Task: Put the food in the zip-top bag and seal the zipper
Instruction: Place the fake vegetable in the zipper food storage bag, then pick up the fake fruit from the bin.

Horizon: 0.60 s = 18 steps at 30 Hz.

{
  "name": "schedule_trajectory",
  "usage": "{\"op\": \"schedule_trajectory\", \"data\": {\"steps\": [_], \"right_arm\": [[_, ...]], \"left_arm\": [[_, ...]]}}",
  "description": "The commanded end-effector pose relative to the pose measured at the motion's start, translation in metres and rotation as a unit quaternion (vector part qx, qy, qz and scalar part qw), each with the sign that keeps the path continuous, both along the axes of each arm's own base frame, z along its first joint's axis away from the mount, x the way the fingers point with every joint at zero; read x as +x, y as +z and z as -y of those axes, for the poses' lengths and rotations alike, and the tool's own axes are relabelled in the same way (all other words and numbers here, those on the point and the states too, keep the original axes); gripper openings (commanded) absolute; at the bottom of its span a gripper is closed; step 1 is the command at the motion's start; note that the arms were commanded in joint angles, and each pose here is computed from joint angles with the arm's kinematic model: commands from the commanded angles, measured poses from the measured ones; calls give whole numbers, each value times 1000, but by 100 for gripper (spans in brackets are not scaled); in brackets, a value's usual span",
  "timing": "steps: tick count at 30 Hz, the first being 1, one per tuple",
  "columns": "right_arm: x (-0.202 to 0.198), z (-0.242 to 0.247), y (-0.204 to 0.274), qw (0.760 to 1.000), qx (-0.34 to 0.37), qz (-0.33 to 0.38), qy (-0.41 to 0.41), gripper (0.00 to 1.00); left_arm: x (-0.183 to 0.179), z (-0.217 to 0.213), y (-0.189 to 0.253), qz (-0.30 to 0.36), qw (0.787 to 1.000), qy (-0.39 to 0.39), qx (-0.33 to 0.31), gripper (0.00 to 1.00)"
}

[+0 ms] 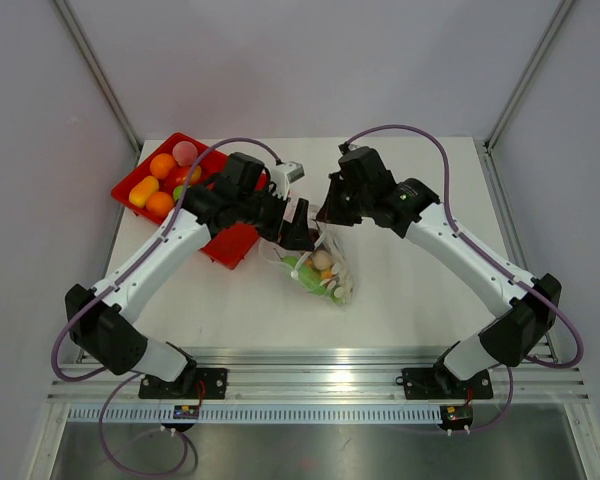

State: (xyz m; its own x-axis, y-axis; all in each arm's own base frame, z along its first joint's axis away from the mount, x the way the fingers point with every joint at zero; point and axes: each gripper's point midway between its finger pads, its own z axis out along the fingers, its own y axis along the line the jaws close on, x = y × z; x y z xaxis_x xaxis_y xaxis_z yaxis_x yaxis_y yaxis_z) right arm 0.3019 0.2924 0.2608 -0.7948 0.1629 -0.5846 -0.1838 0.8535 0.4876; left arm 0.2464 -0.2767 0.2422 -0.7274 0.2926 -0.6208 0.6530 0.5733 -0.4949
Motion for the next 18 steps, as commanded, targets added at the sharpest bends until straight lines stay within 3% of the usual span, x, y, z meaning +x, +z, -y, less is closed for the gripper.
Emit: {"op": "schedule_trajectory", "data": {"steps": [1,5,8,11,12,16,18], "right_arm": [[-1,-4,22,999,27,27,4,1],[0,-5,22,999,25,30,6,1],[4,-1,23,999,17,40,-2,1],[4,0,25,999,16,45,0,1],[4,0,26,999,14,47,0,1],[5,2,24,999,9,49,0,1],[5,2,23,999,7,50,3,1]], "left_arm": [[6,0,40,56,998,4,-14,99],[14,-19,61,107,994,35,18,99],[30,-44,72,145,983,101,56,99],[53,-82,73,173,958,210,92,99],[66,-103,75,188,941,259,110,99],[83,-147,68,175,917,339,122,99],[98,-181,56,119,903,397,116,99]]}}
